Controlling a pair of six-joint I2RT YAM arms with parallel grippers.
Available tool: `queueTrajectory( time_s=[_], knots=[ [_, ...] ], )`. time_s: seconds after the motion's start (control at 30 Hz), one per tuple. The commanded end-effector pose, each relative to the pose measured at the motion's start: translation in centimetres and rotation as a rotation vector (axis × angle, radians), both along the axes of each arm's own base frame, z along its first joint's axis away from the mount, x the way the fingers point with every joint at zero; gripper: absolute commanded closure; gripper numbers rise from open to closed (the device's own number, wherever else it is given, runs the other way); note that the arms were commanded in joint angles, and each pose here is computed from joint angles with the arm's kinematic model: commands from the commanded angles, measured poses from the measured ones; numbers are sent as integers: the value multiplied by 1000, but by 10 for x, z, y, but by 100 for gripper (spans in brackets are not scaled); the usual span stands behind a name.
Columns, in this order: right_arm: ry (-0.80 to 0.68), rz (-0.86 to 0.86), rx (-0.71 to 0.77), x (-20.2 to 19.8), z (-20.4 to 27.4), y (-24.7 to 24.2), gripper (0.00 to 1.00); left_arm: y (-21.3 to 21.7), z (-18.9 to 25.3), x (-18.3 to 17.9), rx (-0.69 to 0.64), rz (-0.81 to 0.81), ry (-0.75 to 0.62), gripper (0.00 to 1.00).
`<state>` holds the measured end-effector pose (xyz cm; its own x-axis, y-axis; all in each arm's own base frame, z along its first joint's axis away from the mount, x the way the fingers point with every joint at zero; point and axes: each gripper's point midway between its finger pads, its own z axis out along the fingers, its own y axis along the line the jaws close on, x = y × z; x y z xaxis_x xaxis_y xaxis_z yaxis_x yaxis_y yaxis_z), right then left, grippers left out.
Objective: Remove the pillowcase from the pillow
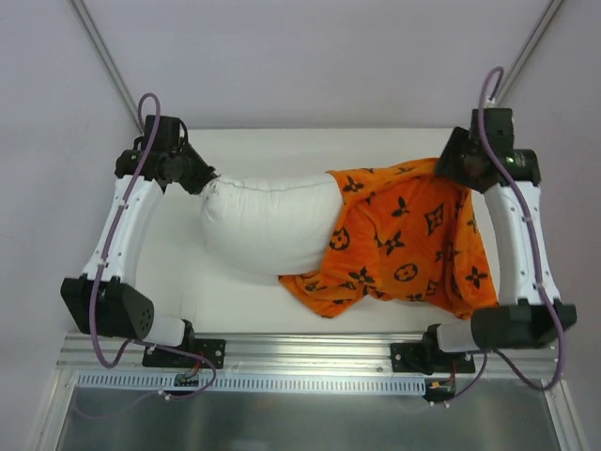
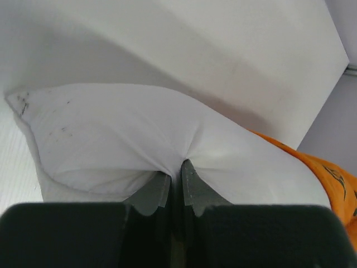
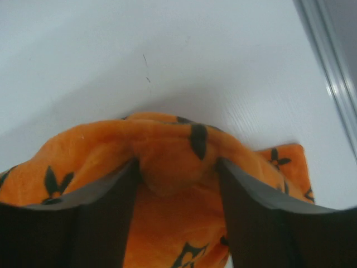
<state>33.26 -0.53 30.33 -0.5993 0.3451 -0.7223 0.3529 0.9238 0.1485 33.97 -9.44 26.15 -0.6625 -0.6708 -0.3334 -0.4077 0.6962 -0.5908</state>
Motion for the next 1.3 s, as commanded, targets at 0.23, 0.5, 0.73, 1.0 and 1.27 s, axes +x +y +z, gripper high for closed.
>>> queueTrajectory(
  time_s=[0.23, 0.5, 0.73, 1.0, 1.27],
  knots=[
    [-218, 72, 21, -2, 56, 9, 4, -1, 11, 51, -34, -39, -103, 100],
    [-170, 347, 152, -46, -6, 94, 4, -1, 0, 51, -50, -39, -89, 100],
    [-147, 523, 242, -86, -47, 157, 4, -5, -3, 52, -69, -64, -83, 100],
    [-53, 428, 149, -79, -86, 149, 92, 0, 8, 46, -60, -44, -125, 100],
    [-220, 41, 11, -95, -33, 24, 99, 56, 45, 32, -137, 83, -217, 100]
  ],
)
